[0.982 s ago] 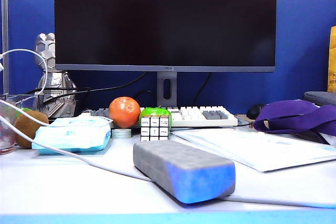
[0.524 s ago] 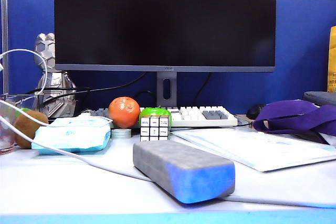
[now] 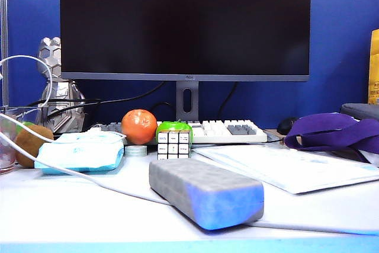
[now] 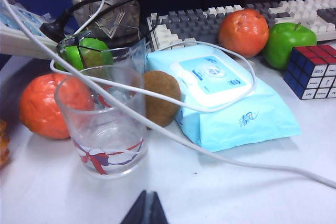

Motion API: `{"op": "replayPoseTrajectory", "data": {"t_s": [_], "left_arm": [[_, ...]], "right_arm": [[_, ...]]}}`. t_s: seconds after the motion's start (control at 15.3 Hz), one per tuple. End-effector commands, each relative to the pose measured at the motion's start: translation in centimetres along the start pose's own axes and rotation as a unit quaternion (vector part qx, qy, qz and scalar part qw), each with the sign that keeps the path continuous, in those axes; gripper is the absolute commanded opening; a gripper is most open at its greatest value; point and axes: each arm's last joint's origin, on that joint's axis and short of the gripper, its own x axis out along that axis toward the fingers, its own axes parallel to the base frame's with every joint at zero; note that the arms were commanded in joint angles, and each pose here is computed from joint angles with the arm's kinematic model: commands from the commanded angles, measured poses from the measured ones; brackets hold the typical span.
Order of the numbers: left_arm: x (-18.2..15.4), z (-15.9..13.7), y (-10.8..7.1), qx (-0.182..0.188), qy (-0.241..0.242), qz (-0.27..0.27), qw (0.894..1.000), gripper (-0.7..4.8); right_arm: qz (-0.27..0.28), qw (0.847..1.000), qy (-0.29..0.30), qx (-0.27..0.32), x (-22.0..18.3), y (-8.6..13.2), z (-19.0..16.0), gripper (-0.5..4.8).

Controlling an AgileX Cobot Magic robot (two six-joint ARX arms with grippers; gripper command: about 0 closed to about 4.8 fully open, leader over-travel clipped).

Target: Pick up the glasses, fold the temples of the glasses, place the glasses into the glasses case, and finally close the glasses case.

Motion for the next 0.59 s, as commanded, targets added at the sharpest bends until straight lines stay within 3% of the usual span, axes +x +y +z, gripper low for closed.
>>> {"op": "replayPoseTrajectory", "data": {"t_s": [0.07, 0.2, 0.46, 0.59], "left_arm": [[0.0, -0.2, 0.0, 0.002, 0.006, -0.001, 1.000, -0.05], [0.0, -0.2, 0.0, 0.002, 0.006, -0.001, 1.000, -0.05], [0.0, -0.2, 0.0, 0.002, 0.006, -0.001, 1.000, -0.05], [0.0, -0.2, 0.0, 0.002, 0.006, -0.001, 1.000, -0.05]], "right_arm": [[0.002, 1.000, -0.001, 0.010, 0.2, -0.5, -0.2, -0.05], [-0.003, 1.000, -0.003, 0.023, 0.5, -1.6, -0.5, -0.05], [0.001, 0.999, 0.000, -0.039, 0.5, -1.7, -0.5, -0.05], [0.001, 1.000, 0.000, 0.005, 0.5, -1.7, -0.5, -0.05]]}}
